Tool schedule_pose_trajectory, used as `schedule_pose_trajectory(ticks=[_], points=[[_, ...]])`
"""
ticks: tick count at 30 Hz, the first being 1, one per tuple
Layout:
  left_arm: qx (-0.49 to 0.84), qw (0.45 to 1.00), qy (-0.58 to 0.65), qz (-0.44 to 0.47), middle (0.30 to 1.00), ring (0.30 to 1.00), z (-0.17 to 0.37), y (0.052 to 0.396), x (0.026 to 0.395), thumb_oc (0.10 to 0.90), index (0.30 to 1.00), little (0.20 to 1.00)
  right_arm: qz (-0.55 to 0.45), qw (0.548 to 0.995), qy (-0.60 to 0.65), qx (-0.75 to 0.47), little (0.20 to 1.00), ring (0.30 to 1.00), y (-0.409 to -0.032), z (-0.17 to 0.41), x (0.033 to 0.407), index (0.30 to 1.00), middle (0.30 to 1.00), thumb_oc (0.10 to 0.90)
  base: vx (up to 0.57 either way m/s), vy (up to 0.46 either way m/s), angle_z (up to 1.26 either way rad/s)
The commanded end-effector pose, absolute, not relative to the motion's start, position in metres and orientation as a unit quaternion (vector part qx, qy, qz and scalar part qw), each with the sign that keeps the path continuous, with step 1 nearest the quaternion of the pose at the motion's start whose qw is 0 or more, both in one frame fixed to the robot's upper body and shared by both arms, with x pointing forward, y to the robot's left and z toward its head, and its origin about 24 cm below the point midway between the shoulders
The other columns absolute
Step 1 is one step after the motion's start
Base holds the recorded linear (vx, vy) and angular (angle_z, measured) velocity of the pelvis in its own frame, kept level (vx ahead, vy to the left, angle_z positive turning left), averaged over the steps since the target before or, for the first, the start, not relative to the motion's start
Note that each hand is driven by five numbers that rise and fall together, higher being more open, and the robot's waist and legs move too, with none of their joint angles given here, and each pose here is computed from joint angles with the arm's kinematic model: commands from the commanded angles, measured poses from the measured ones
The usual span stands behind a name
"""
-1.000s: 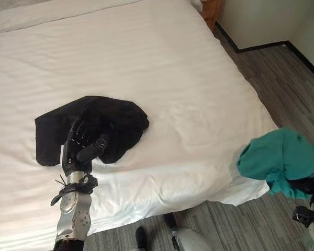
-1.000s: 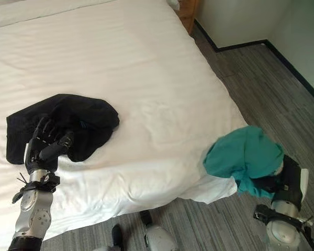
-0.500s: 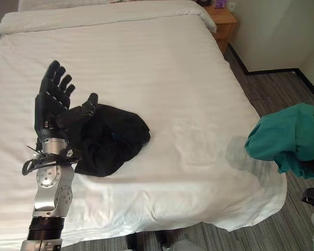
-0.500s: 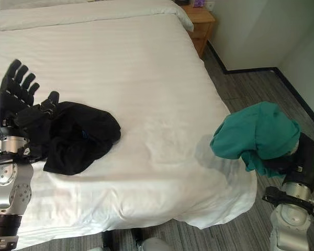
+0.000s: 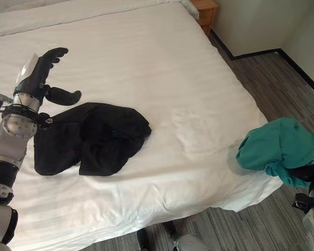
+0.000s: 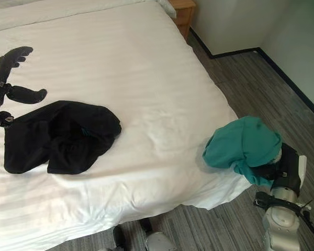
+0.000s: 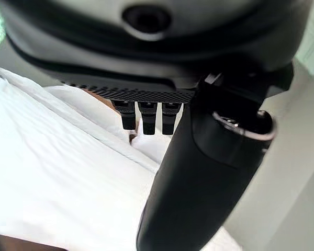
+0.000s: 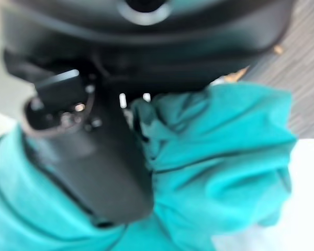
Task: Pick up bed clothes into laundry basket.
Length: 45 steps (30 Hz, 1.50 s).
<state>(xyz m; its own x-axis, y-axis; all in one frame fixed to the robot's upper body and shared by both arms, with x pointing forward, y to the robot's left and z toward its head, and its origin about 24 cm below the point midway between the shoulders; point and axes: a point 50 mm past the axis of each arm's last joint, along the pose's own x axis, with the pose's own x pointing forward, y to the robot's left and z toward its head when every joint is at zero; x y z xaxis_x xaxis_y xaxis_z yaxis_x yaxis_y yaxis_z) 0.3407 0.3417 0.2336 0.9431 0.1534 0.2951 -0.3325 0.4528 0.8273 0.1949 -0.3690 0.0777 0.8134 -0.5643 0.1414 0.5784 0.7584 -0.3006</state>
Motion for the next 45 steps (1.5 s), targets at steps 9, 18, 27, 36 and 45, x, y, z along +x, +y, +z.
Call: schedule_pose_trajectory(ticks=[9, 18, 27, 36, 45], points=[[0.638, 0.748, -0.139, 0.124, 0.9, 0.9, 0.3, 0.317, 0.349, 0.8, 0.9, 0.9, -0.372, 0.896, -0.159, -0.181, 0.3, 0.3, -0.392, 0.134, 0.183, 0.3, 0.3, 0.4, 0.0, 0.006, -0.05], [0.64, 0.762, -0.055, 0.082, 0.9, 0.9, 0.267, 0.309, 0.37, 0.8, 0.9, 0.9, -0.368, 0.901, -0.162, -0.16, 0.3, 0.3, -0.388, 0.133, 0.193, 0.3, 0.3, 0.4, 0.0, 0.001, 0.02], [0.611, 0.789, 0.029, 0.061, 0.9, 0.9, 0.205, 0.303, 0.386, 0.8, 0.9, 0.9, -0.334, 0.912, -0.181, -0.158, 0.3, 0.3, -0.376, 0.142, 0.209, 0.3, 0.3, 0.4, 0.0, -0.001, -0.01], [0.589, 0.794, 0.15, 0.009, 0.3, 0.3, 0.108, 0.291, 0.377, 0.4, 0.3, 0.3, -0.316, 0.917, -0.187, -0.158, 0.3, 0.3, -0.364, 0.142, 0.214, 0.3, 0.3, 0.4, 0.02, 0.004, -0.08], [0.416, 0.906, -0.062, 0.056, 0.3, 0.3, 0.182, 0.283, 0.374, 0.4, 0.3, 0.3, -0.353, 0.901, -0.185, -0.171, 0.3, 0.3, -0.379, 0.144, 0.201, 0.3, 0.3, 0.4, 0.04, 0.014, -0.01]])
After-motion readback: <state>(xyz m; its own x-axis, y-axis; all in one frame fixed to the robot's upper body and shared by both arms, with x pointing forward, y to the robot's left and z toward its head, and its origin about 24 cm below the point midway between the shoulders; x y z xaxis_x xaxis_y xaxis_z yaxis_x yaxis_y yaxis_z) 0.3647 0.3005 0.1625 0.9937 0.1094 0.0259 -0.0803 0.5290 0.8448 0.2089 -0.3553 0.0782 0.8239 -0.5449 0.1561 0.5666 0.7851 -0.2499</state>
